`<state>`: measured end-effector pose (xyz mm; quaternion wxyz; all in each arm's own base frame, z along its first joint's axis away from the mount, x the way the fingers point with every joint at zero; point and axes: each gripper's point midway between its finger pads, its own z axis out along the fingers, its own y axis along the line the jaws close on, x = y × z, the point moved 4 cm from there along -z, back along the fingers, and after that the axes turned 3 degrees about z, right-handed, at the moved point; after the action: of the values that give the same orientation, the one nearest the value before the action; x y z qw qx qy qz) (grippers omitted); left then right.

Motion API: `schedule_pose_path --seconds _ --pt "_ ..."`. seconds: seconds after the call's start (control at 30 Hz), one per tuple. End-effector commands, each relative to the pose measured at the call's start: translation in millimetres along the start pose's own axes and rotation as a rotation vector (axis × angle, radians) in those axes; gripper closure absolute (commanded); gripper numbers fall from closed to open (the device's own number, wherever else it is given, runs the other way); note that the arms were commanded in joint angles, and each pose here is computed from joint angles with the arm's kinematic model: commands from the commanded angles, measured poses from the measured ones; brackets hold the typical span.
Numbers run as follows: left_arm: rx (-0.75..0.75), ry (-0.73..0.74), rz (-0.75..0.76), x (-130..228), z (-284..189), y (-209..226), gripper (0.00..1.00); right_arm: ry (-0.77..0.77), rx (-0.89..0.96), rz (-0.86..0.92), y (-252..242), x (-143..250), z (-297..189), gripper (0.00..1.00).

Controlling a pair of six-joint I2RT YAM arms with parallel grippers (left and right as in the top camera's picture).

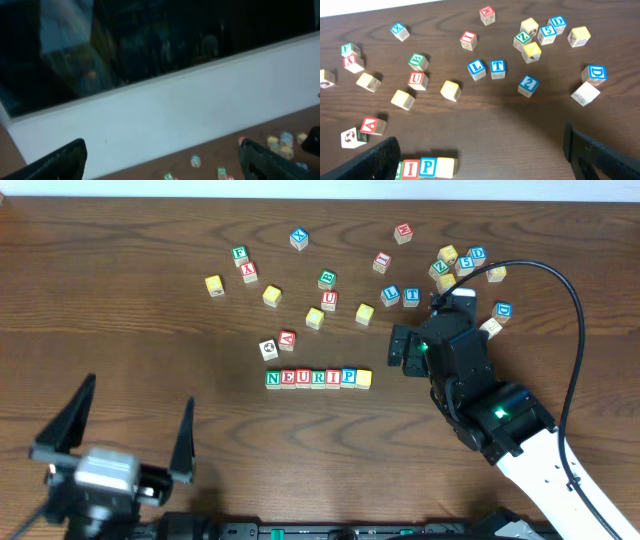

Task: Spell out NEURIPS

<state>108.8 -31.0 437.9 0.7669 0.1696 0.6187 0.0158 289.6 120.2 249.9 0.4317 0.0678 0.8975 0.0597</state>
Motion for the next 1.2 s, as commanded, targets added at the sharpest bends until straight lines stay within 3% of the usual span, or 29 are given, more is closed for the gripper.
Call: schedule_pose_path --seconds 0.0,0.33,0.47,0.6,1.0,1.17 --pt "-0.015 -0.041 0.008 29.2 -0.8 -7.1 0.05 -0.017 0.008 -0.010 -0.4 -5.3 -2.3 0.01" --pt "-0.126 -0.406 0.098 98.1 20.2 -18.0 0.05 -0.017 0.007 -0.010 -0.3 -5.3 -2.3 0.01" --pt "-0.204 -0.435 0.095 128.5 22.5 -15.6 0.05 -0.017 0.007 -0.010 -0.3 -5.3 -2.3 0.01" --pt "-0.221 -0.300 0.065 170.4 33.7 -16.7 0.05 -0.017 0.008 -0.010 -0.4 -5.2 -2.3 0.01" --pt "-0.068 0.332 -0.031 299.2 36.1 -47.1 0.05 -0.017 0.008 -0.010 -0.4 -5.3 -2.3 0.01" --pt "-0.060 0.348 -0.053 302.3 35.1 -49.2 0.05 -0.017 0.008 -0.010 -0.4 -5.3 -2.3 0.01"
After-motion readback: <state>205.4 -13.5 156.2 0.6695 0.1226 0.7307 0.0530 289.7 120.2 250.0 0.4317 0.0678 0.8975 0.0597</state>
